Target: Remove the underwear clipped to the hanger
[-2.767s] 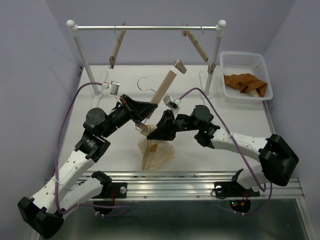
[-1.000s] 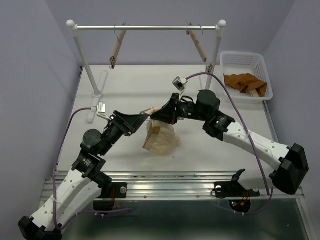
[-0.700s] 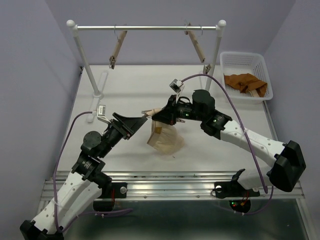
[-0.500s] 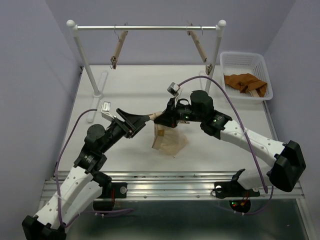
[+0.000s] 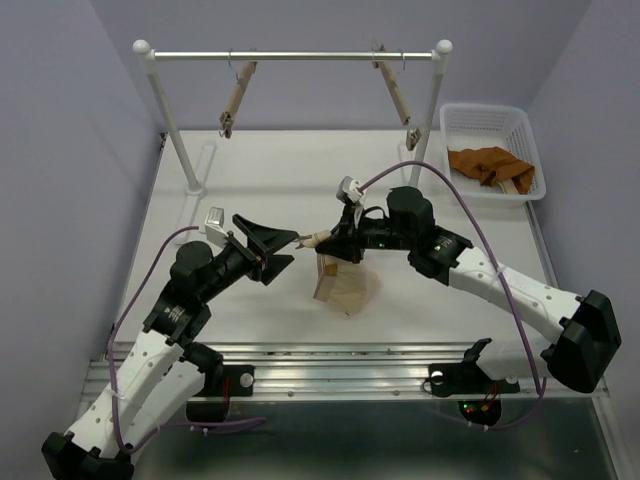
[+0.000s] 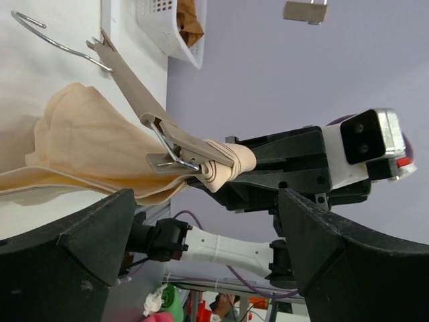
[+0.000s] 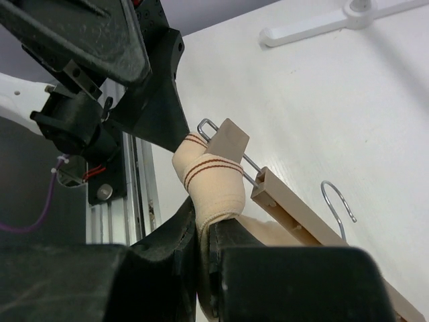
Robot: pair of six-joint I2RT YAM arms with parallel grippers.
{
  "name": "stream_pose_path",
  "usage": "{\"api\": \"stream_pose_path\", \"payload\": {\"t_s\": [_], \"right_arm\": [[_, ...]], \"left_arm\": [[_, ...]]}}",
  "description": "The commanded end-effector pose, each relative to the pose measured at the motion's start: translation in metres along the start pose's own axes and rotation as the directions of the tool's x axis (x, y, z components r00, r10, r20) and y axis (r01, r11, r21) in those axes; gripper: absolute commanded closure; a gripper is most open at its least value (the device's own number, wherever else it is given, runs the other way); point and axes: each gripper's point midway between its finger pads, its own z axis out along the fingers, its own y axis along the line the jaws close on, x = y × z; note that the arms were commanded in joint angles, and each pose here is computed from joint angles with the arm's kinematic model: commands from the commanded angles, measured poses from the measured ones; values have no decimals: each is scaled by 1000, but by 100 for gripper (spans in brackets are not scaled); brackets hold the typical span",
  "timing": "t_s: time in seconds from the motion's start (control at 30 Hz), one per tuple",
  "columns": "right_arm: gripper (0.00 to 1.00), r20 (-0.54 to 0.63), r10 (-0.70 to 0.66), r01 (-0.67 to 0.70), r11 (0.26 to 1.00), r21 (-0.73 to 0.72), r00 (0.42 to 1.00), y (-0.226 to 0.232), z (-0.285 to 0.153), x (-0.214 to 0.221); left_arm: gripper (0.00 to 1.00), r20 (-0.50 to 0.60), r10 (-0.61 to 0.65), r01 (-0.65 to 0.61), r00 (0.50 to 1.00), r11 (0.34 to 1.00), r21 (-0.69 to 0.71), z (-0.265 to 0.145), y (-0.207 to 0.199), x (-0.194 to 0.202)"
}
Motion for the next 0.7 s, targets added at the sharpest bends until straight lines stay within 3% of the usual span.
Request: {"api": "stream_pose_path", "payload": {"t_s": [0.0, 0.67], "right_arm": [[99, 108, -181, 185, 982, -34, 978, 12, -6, -31], [99, 50, -261, 262, 965, -8, 964, 22, 16, -11]], "left_arm": [[1, 47, -55, 53, 997, 998, 42, -8, -16, -7], [1, 75, -148, 149, 986, 989, -8, -1, 7, -11]]}}
